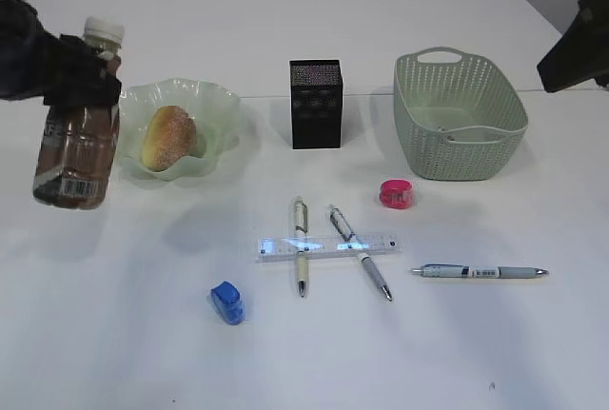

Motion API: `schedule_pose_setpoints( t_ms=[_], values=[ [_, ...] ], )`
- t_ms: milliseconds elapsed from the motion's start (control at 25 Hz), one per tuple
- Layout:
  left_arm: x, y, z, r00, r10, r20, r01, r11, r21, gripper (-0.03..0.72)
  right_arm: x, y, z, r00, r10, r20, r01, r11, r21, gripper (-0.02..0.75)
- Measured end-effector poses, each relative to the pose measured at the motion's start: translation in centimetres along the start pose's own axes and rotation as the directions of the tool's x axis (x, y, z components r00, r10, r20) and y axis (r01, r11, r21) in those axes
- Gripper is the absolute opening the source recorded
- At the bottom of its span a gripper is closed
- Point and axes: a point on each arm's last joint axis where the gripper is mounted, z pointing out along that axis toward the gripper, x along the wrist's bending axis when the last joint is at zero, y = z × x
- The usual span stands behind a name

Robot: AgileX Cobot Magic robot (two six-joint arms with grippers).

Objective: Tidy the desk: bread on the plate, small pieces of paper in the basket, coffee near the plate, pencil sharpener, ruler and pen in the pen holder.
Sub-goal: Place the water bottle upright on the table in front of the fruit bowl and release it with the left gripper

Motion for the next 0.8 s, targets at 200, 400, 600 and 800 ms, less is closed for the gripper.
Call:
schedule_pose_setpoints(
  t_ms=[200, 400, 600, 800],
  values=[
    [1.1, -2.9, 1.5, 0.995, -0.069, -0.072, 0.060, 0.990, -0.128, 0.279, 0.0, 0.0, 0.0, 1.000, 0.000, 0.000, 0.000, 1.000, 0.000, 0.443],
    [2.2, -5.3, 2.0, 0.983, -0.108, -0.149, 0.069, 0.967, -0.244, 0.279, 0.0, 0.0, 0.0, 1.000, 0.000, 0.000, 0.000, 1.000, 0.000, 0.443],
    [2.9, -6.5, 1.9, 0.969, -0.142, -0.201, 0.064, 0.934, -0.352, 0.279, 0.0, 0.0, 0.0, 1.000, 0.000, 0.000, 0.000, 1.000, 0.000, 0.443],
    [3.1, -6.5, 1.6, 0.965, -0.164, -0.205, 0.058, 0.896, -0.440, 0.279, 0.0, 0.0, 0.0, 1.000, 0.001, -0.001, -0.001, 1.000, 0.000, 0.443]
  ],
)
